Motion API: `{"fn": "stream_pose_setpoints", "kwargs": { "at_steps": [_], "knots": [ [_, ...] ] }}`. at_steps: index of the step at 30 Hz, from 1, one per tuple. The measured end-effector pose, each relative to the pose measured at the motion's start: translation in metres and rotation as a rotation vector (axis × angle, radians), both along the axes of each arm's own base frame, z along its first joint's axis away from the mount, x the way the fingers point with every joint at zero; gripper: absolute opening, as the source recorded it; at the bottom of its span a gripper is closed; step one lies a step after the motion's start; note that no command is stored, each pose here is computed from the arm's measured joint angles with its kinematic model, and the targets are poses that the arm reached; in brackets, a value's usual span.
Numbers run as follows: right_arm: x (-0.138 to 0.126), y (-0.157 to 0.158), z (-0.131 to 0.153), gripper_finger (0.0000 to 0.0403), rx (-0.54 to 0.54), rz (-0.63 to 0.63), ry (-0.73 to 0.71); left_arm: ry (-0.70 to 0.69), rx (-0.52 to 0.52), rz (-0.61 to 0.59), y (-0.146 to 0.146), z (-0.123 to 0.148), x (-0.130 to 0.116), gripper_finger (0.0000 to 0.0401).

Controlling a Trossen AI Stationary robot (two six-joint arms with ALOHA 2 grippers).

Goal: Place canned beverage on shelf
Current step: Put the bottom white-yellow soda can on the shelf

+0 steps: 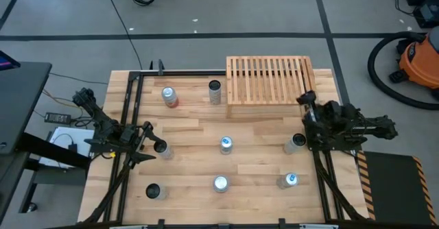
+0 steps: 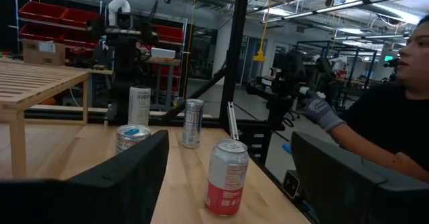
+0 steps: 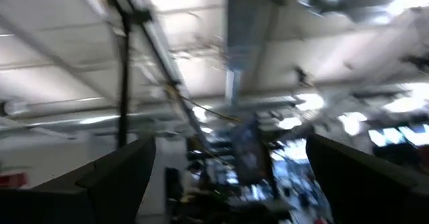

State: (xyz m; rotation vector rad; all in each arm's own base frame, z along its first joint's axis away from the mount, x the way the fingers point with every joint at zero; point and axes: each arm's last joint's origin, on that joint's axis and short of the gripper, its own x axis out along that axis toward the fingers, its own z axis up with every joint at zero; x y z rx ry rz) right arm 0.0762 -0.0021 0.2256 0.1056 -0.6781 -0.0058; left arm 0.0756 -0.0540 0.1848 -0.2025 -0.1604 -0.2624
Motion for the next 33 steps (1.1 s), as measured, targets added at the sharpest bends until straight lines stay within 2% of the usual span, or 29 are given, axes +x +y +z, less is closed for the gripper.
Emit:
{"fn": "stream_pose_setpoints", "kwargs": {
  "at_steps": [3,9,17,29,33],
  "knots": [
    [0.003,-0.002,-0.004,0.0396,0.07,-0.046,0.054,0.0,0.0,0.0,0.0,0.0,0.0,0.0316],
    [0.007,-0.002,-0.006,0.0395,0.024,-0.065,0.083,0.0,0.0,0.0,0.0,0.0,0.0,0.0316],
    [0.013,-0.002,-0.009,0.0394,0.018,-0.061,0.137,0.0,0.0,0.0,0.0,0.0,0.0,0.0316],
    [0.009,-0.002,-0.004,0.0395,0.026,-0.078,0.065,0.0,0.0,0.0,0.0,0.0,0.0,0.0316],
    [0.006,-0.002,0.001,0.0394,0.071,-0.043,0.007,0.0,0.0,0.0,0.0,0.0,0.0,0.0316]
  ]
}}
